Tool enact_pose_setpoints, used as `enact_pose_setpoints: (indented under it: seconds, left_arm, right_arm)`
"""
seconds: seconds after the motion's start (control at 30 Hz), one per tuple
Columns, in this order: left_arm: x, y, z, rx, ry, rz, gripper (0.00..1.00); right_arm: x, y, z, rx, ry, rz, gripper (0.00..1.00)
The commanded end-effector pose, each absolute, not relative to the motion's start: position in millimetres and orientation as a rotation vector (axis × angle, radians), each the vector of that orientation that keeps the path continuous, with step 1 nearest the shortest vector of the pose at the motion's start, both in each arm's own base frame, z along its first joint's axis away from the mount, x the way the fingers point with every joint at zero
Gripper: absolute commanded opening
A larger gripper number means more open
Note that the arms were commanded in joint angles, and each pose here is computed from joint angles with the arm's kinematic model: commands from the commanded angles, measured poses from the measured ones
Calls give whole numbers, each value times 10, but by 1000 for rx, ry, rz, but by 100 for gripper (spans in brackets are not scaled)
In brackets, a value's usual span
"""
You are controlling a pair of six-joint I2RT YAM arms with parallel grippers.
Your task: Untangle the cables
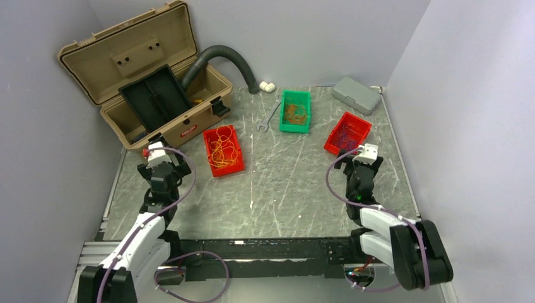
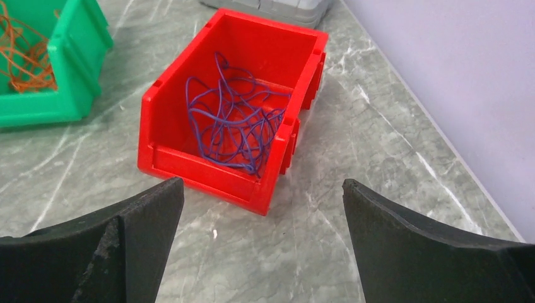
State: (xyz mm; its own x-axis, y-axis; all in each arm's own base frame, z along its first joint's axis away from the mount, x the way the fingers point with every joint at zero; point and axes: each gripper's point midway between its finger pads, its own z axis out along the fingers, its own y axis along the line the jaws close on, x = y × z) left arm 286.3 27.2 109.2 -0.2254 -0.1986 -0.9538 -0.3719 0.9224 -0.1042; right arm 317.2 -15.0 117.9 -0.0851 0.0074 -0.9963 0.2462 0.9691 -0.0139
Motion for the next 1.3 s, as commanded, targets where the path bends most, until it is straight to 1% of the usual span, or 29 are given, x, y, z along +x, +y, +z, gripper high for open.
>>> enact_pose_setpoints:
  seconds: [0.0,0.23,0.3,0.37,0.43,0.47,0.5,0.57,0.6,0.63,0.73,0.77,0.8,0.87,0.93,0.97,1.07,1.1,1.13,1.17,1.27]
  left_arm:
    - [3121,378,1499,-409,1669,119,99]
    - [3312,692,1368,-469,1663,174,99]
    - [3365,734,1266,-502,1693,192,99]
    - [3411,663,1222,-455,1726,167,99]
    - [3405,525,1189,-355,1711,111,92]
    - [3395,474,1203,-320,1687,89,91]
    - [3394,456,1248,-302,1659,79,92]
    - [3388,425,1240,-276,1675,73,98]
    - [3402,409,1236,-261,1683,68,99]
    - [3420,388,1238,-237,1689,66,99]
    - [3460,340,1234,-158,1713,62,99]
    - [3495,327,1304,-127,1676,53,99]
    - [3514,336,1318,-106,1661,42,96]
    - [3556,334,1303,-85,1674,18,94]
    - [3575,374,1316,-81,1672,12,95]
    - [3577,393,1339,-81,1656,4,94]
    - [3583,465,1315,-97,1661,-54,84]
    - [3586,488,1328,-88,1650,-68,83]
    - [3575,467,1336,-57,1636,-86,93]
    - [3554,422,1345,-24,1616,-102,99]
    - [3531,539,1357,-98,1587,-60,99]
  right_arm:
    - [3394,-104,1417,148,1551,-179,98]
    - [3548,-240,1249,185,1583,-220,99]
    - [3563,-248,1194,183,1585,-220,98]
    - [3566,-268,1140,195,1588,-227,98]
    - [3573,-278,1128,203,1580,-228,98]
    - [3568,-287,1119,210,1584,-228,98]
    - [3564,-291,1120,211,1582,-229,98]
    - [3557,-300,1117,219,1577,-232,98]
    - [3550,-319,1101,228,1577,-240,97]
    - [3545,-341,1091,239,1572,-250,96]
    - [3565,-351,1034,264,1597,-248,97]
    - [3587,-348,1036,265,1600,-246,97]
    - [3591,-348,1042,257,1595,-250,97]
    - [3597,-344,1047,256,1596,-249,98]
    - [3600,-349,1045,253,1596,-253,98]
    - [3593,-366,1049,260,1593,-263,100]
    - [3595,-383,1052,270,1592,-271,100]
    - [3588,-384,1049,274,1592,-270,100]
    - [3585,-382,1052,270,1590,-269,100]
    - [3583,-377,1055,268,1589,-268,100]
    - [3607,-372,1039,266,1600,-268,100]
